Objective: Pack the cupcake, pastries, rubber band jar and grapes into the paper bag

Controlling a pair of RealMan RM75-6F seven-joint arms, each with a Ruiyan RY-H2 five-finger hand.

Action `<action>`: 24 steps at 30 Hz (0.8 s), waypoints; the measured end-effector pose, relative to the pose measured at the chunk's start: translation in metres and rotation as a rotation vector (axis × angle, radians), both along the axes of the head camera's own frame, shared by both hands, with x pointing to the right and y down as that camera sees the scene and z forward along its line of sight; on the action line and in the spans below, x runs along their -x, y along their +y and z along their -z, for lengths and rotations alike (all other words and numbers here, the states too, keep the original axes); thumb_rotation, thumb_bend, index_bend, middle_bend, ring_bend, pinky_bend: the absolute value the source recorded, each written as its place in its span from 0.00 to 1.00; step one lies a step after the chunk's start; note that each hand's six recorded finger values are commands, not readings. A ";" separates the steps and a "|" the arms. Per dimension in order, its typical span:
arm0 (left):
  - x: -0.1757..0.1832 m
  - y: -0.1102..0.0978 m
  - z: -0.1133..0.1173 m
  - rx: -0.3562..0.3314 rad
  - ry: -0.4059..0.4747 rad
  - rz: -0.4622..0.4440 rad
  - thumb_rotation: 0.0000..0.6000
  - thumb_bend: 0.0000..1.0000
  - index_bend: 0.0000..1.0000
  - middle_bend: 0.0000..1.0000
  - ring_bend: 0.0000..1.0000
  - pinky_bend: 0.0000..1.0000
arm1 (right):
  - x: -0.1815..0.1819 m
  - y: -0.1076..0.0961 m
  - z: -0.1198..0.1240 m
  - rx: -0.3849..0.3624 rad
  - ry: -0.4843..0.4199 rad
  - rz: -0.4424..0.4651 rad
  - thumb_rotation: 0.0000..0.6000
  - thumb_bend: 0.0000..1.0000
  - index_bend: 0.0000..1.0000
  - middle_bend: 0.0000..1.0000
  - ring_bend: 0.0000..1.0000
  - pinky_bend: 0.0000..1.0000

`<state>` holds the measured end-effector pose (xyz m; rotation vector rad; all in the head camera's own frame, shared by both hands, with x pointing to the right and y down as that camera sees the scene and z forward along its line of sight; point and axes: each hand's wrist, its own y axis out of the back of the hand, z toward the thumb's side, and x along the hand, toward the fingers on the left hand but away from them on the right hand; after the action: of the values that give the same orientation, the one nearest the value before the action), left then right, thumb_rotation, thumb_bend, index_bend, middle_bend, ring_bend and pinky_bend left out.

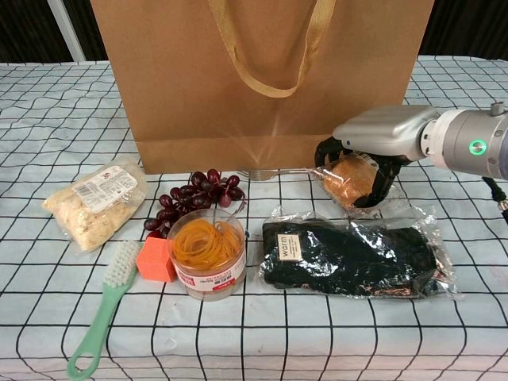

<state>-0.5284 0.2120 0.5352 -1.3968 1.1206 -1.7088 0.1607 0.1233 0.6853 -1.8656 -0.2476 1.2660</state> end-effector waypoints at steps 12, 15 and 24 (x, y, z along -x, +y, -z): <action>0.003 0.000 0.003 -0.008 -0.001 0.011 1.00 0.11 0.06 0.04 0.00 0.01 | -0.024 -0.013 0.057 -0.096 -0.168 -0.126 1.00 0.32 0.33 0.41 0.49 0.45; 0.004 0.000 0.003 -0.011 -0.003 0.016 1.00 0.11 0.06 0.04 0.00 0.01 | -0.042 -0.016 0.082 -0.130 -0.189 -0.172 1.00 0.32 0.33 0.41 0.49 0.45; 0.000 0.001 0.003 -0.009 0.003 0.008 1.00 0.11 0.06 0.04 0.00 0.01 | -0.127 -0.042 0.186 -0.349 -0.307 -0.437 1.00 0.31 0.37 0.40 0.48 0.45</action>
<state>-0.5289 0.2128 0.5320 -1.3919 1.1361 -1.7054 0.2878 0.0812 0.4991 -1.7411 -1.0205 1.1143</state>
